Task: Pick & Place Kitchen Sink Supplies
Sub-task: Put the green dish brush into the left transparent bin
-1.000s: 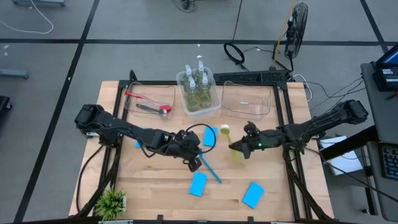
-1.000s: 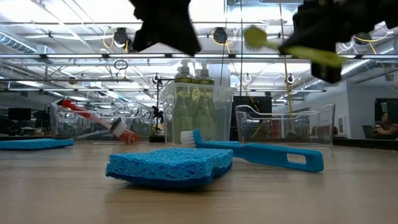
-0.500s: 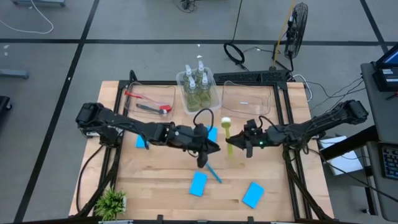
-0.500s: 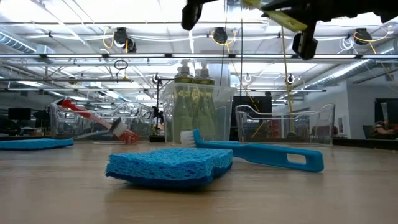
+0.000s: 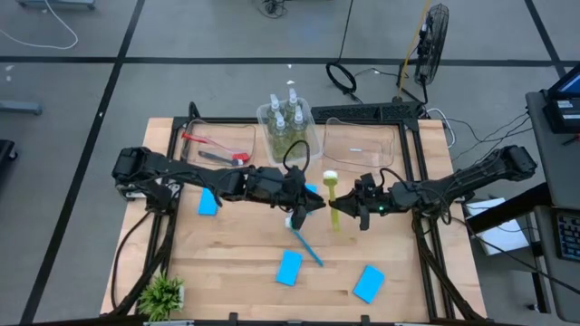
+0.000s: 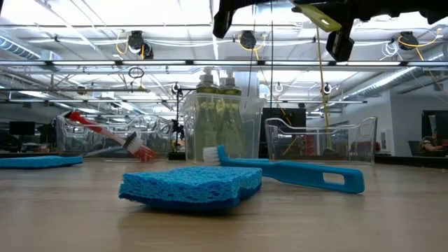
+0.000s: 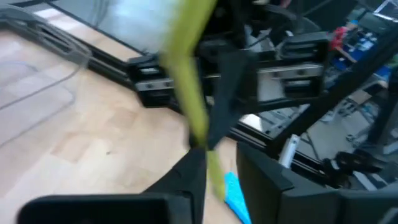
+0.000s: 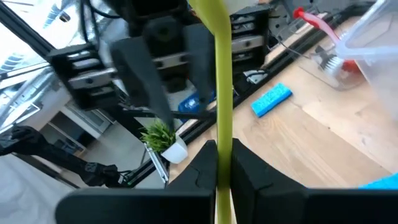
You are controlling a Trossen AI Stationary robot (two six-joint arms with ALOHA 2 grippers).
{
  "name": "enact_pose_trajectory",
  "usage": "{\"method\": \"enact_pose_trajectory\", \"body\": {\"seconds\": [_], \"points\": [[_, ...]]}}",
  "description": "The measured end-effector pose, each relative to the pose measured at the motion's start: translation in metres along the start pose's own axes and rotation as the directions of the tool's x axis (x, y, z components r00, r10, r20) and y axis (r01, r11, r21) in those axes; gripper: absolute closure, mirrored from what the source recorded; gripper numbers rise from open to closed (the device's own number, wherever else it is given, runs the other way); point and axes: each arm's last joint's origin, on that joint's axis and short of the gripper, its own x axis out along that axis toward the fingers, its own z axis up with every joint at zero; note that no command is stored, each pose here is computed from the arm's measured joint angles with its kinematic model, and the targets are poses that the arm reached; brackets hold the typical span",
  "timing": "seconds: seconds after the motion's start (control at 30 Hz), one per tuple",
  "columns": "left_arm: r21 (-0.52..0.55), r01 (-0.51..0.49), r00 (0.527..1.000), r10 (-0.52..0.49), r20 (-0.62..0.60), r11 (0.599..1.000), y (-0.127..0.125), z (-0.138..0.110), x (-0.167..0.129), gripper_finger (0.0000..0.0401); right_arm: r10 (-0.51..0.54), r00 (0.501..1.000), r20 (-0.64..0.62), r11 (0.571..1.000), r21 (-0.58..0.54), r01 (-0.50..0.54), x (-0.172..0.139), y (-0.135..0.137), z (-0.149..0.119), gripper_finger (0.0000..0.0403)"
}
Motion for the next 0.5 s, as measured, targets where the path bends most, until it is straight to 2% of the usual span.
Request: {"method": "enact_pose_trajectory", "body": {"seconds": [0.23, 0.37, 0.5], "points": [[-0.013, -0.051, 0.999, 0.051, 0.004, 0.999, 0.013, 0.005, 0.0, 0.0223, 0.022, 1.0, 0.022, 1.0, -0.008, -0.022, 0.0, 0.002, 0.002, 0.0393], [-0.032, 0.01, 1.0, -0.01, -0.006, 0.999, 0.014, 0.008, 0.0, 0.0188, 0.02, 1.0, 0.022, 1.0, -0.01, -0.02, 0.0, 0.002, 0.002, 0.0393], [-0.045, 0.081, 0.997, -0.082, -0.014, 0.996, 0.01, 0.009, 0.0, 0.017, 0.018, 0.999, 0.027, 1.0, -0.009, -0.018, 0.0, 0.001, 0.003, 0.0393]]}}
